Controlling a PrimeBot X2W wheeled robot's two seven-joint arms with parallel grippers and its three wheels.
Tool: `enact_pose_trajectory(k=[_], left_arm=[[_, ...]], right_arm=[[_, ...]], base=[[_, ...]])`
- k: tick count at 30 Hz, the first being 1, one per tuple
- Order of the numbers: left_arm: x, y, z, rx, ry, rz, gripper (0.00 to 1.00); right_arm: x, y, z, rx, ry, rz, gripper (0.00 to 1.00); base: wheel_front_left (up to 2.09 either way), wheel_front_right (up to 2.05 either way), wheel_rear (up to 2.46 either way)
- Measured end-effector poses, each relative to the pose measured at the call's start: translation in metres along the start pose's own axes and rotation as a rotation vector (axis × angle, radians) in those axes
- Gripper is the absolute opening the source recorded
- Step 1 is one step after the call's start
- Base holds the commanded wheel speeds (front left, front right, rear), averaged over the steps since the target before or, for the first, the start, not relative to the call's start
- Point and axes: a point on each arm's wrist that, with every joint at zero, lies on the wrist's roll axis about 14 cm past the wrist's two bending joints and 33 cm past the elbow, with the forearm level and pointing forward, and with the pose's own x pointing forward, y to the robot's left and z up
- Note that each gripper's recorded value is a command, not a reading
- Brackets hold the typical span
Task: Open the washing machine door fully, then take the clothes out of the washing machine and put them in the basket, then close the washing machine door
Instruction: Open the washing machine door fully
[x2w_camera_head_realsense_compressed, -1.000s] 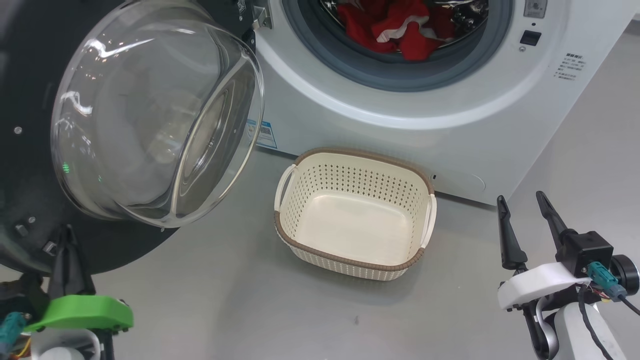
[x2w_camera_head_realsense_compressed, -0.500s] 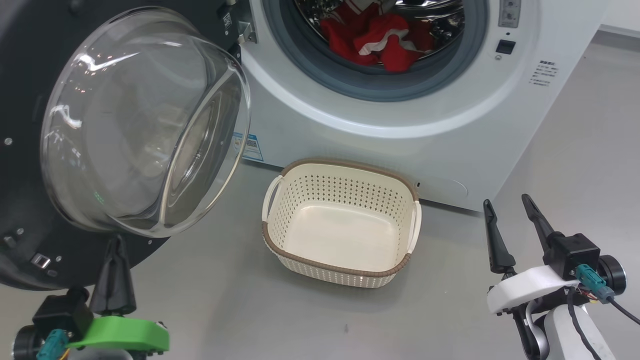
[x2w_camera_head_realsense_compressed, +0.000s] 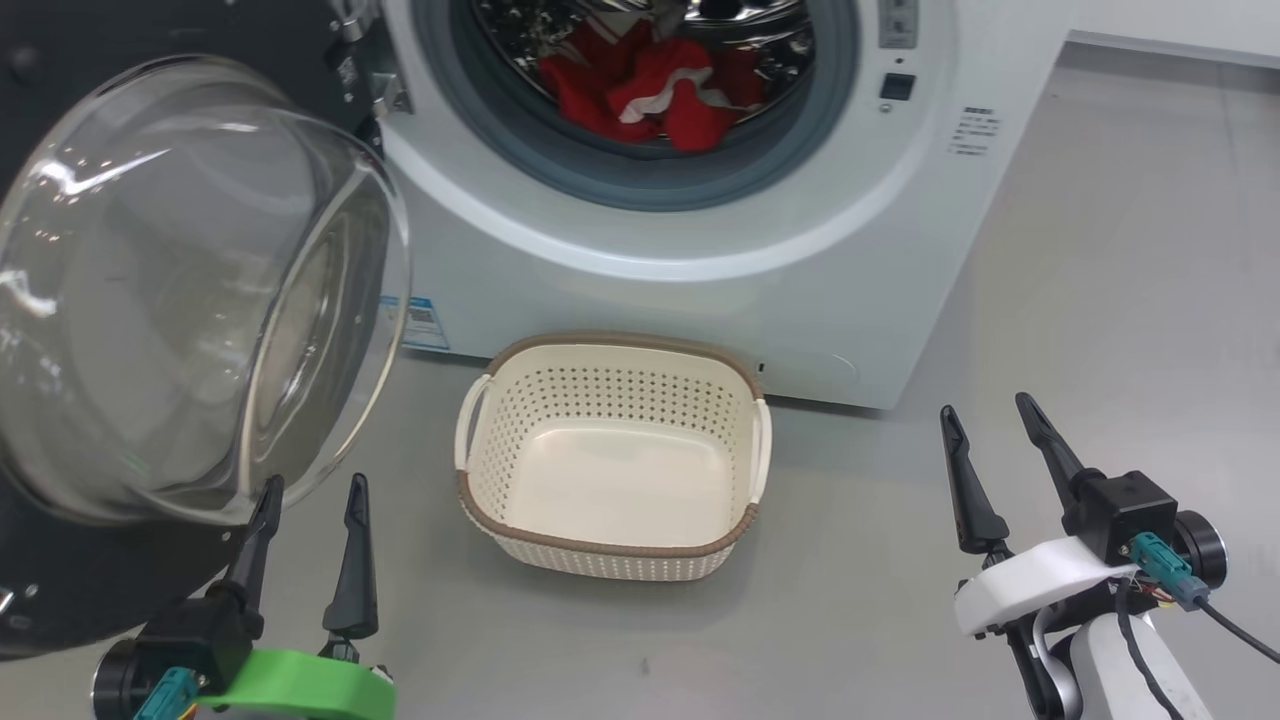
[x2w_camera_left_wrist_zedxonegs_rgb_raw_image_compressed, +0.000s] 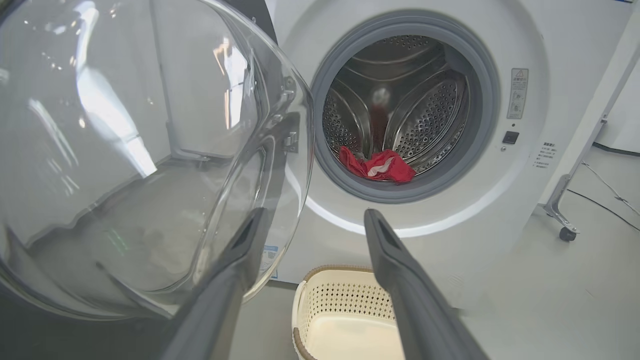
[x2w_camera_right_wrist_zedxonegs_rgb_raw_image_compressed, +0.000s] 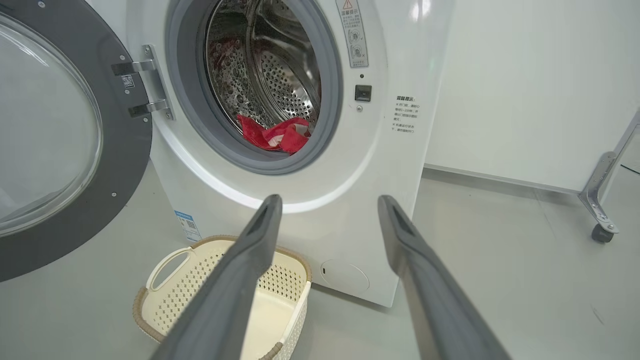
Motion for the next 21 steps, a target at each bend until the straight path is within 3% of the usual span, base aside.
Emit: enact_pose_trajectory(k=[21], left_arm=[[0.02, -0.061, -0.023, 0.023, 0.093, -0.209, 1.0]], right_arm=[[-0.052, -0.043, 0.013, 0.035, -0.039, -0.175, 1.0]], base=[[0.0, 0.0, 0.0]])
